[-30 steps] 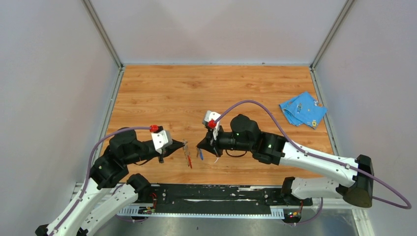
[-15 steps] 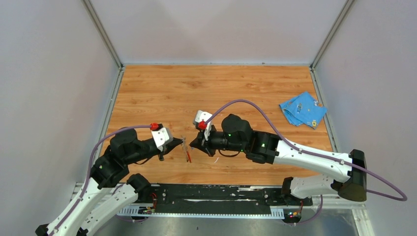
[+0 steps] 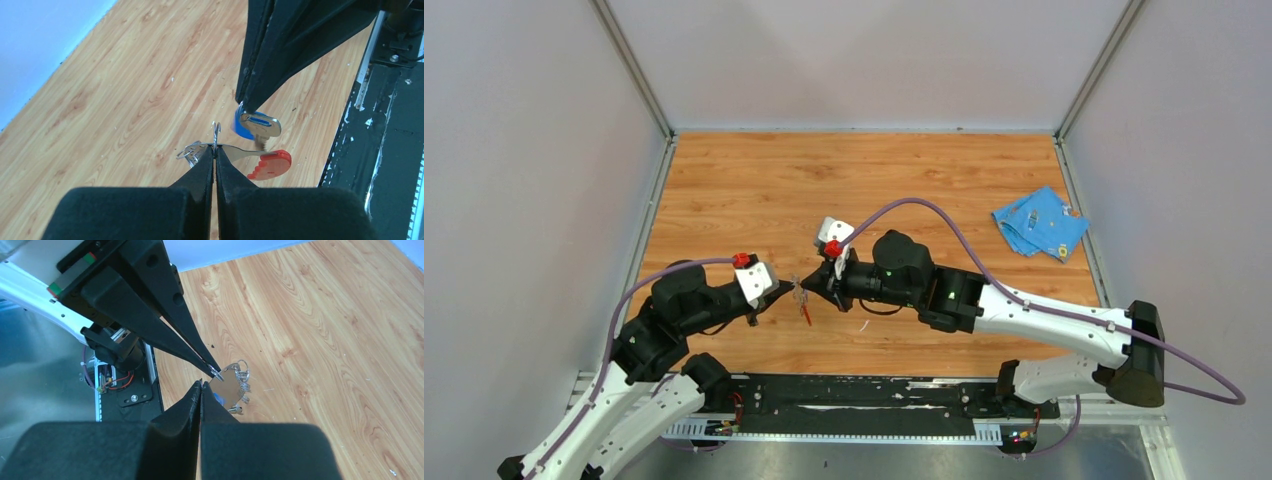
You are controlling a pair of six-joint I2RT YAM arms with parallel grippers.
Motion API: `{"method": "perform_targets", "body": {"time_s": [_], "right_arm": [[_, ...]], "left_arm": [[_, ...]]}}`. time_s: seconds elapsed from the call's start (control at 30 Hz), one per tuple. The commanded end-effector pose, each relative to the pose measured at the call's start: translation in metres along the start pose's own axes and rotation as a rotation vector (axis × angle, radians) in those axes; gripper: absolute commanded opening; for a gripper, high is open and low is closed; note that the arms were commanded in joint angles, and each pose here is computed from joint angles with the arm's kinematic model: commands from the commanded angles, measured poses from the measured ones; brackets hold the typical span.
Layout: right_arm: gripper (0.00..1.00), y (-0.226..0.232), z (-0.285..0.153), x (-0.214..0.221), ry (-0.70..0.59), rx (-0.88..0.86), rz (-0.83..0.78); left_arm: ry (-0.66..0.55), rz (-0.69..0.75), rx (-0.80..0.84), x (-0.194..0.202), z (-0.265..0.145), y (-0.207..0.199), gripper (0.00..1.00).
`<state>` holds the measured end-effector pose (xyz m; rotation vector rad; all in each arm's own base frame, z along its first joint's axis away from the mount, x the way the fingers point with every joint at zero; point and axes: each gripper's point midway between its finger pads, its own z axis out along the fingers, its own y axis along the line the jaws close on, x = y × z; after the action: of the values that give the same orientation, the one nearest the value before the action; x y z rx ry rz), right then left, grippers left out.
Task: Put the keys on the keyring
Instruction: Insert the key onto the keyring.
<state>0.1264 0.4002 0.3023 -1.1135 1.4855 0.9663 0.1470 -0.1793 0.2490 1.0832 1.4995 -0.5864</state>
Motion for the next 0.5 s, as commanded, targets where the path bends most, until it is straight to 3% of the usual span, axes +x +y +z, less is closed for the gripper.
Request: {"method": "perform_targets", "body": {"time_s": [0.0,0.47], "right_arm": [[0.0,0.0007,0.0056,-0.0104,-0.036,0.017,0.005],[0.0,-0.003,0.0099,-0.0097,-0.046,0.039,0.02]], "left_arm": [[-0.041,0.027,-0.01,-0.0099,-0.0009,0.0023,0.0],[-0.049,0.025,-0.009,-0.0119,0.0,0.0025,0.0]]}}
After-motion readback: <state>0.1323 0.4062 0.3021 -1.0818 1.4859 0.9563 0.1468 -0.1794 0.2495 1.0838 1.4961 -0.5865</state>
